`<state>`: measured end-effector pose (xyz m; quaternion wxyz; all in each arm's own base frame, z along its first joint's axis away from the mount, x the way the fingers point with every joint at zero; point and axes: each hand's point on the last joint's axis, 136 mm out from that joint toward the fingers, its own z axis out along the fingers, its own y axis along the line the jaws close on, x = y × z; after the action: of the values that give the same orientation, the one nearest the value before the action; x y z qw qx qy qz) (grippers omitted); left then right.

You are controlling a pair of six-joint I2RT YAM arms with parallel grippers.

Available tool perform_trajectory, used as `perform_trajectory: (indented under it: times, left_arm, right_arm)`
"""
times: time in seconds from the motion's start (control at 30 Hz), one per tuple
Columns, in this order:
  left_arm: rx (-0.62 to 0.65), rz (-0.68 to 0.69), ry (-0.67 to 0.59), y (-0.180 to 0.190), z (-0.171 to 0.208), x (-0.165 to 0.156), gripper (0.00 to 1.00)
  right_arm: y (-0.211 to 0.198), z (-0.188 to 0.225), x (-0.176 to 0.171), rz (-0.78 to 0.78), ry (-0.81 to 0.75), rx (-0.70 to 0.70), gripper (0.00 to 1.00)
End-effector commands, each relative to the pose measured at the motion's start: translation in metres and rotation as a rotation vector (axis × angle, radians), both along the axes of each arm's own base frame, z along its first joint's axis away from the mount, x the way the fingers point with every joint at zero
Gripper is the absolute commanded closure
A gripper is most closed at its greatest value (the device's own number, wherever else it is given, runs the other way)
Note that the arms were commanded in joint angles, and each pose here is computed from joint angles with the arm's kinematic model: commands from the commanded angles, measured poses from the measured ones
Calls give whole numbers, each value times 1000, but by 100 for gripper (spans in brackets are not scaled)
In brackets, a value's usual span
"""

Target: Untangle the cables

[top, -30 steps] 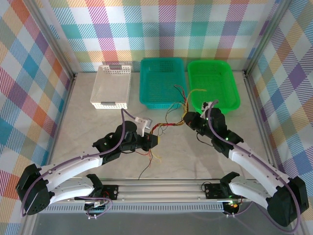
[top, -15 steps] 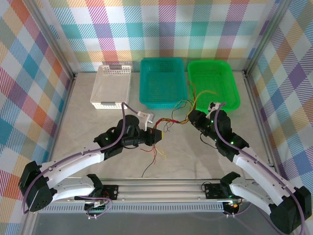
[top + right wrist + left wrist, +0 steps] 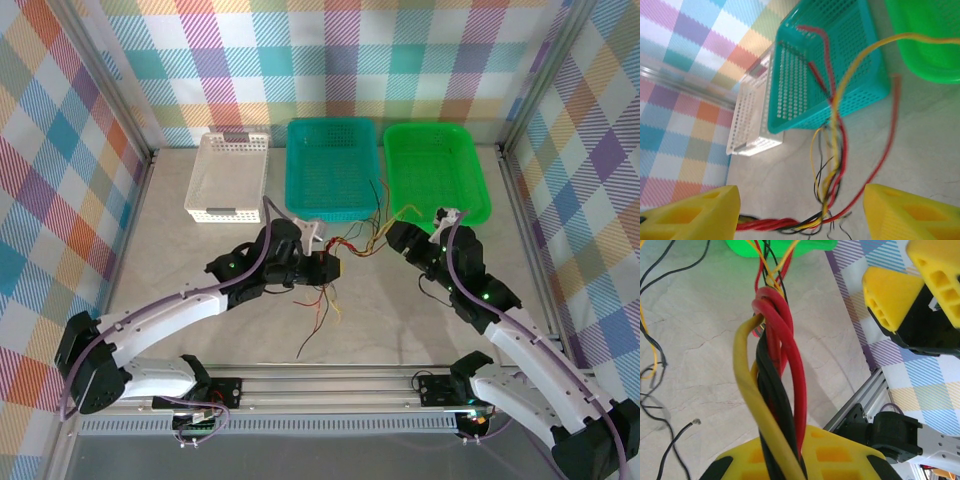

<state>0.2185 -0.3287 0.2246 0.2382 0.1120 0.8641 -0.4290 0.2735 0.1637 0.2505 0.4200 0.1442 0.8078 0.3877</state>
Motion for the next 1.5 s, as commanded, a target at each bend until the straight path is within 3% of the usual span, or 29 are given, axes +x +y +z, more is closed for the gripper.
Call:
perform_trajectory:
  times: [0.0,0.27,0.5,0.83,1.3,1.47]
  left_arm:
    - [6,-29,-6,-6,6,-1,100]
    - [57,-19,-20,-13,1,16,100]
    - [13,-1,21,-24,4,31,100]
    - [-49,-4,89,-40,3,38,100]
    - [-63,0,112,-39,2,40,100]
    - [-59,-1,116,-36,-2,40,100]
  right_arm:
    - [31,13,-15,219,-88,20,33]
    - [63,-8,-49,507,-159,74,37]
    - [78,-34,-73,636,-176,62,34]
    - [97,-48,-81,696,-192,30,35]
    - [111,-59,-87,730,-182,-10,55]
    - [104,-55,-88,704,-194,-21,50]
